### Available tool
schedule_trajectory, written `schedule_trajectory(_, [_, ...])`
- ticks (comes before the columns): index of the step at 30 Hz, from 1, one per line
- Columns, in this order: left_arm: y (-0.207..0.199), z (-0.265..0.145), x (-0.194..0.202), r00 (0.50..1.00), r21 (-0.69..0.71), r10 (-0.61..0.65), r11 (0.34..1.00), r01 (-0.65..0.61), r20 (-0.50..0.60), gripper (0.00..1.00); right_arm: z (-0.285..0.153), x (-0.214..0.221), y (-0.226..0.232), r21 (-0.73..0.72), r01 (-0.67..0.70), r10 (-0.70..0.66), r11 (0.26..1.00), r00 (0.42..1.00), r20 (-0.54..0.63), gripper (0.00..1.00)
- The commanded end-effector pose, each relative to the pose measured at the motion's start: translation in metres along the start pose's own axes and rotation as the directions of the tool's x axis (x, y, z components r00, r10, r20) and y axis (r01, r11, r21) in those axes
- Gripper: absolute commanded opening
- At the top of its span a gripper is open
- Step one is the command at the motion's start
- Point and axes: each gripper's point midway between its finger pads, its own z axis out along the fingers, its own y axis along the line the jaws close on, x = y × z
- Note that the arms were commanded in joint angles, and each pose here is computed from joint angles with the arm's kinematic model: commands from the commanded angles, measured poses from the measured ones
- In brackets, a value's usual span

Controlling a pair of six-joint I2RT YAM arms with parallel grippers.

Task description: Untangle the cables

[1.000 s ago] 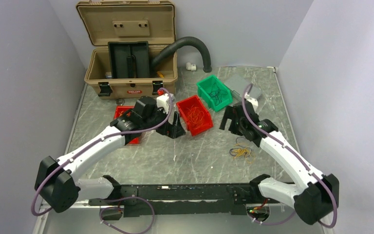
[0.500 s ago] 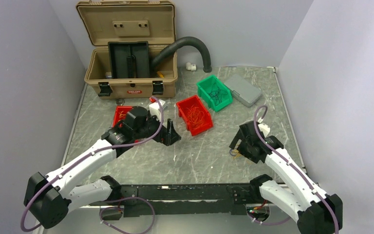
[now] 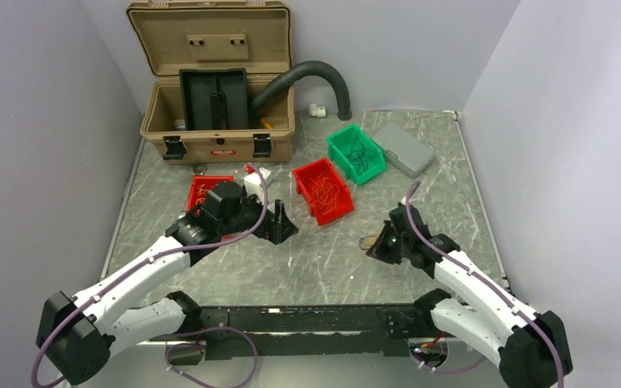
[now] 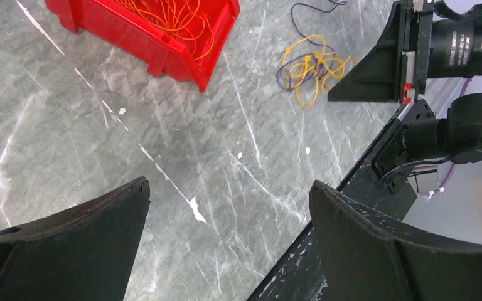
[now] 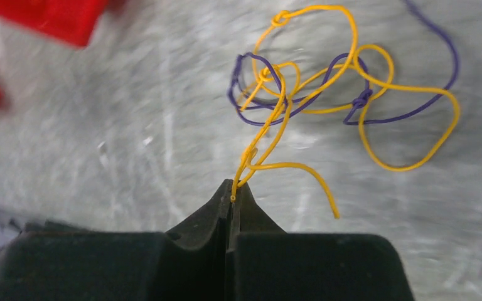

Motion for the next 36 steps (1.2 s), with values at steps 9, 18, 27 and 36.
schedule_trajectory(9, [-0.012, 0.014, -0.011, 1.000, 0.070, 0.014, 0.997, -0.016, 0.018, 0.99, -0.053, 0.035, 0.157, -0.548, 0.134, -0.193, 0.826, 0.980, -0.051, 0.53])
schedule_trajectory(18, [-0.027, 0.031, -0.002, 0.997, 0.086, 0.069, 0.994, -0.066, -0.031, 0.99, -0.050, -0.018, 0.092, -0.189, 0.238, -0.204, 0.953, 0.962, 0.181, 0.80])
schedule_trajectory(27, [-0.050, 0.074, 0.027, 0.983, 0.119, 0.112, 0.988, -0.095, -0.145, 0.94, -0.013, -0.046, 0.039, 0.084, 0.194, -0.206, 0.977, 0.963, 0.175, 0.85])
schedule_trajectory(36, [-0.050, 0.110, 0.051, 0.962, 0.089, 0.118, 0.991, -0.099, -0.247, 0.93, 0.030, -0.063, 0.032, 0.180, 0.297, -0.320, 0.938, 0.940, 0.115, 0.89])
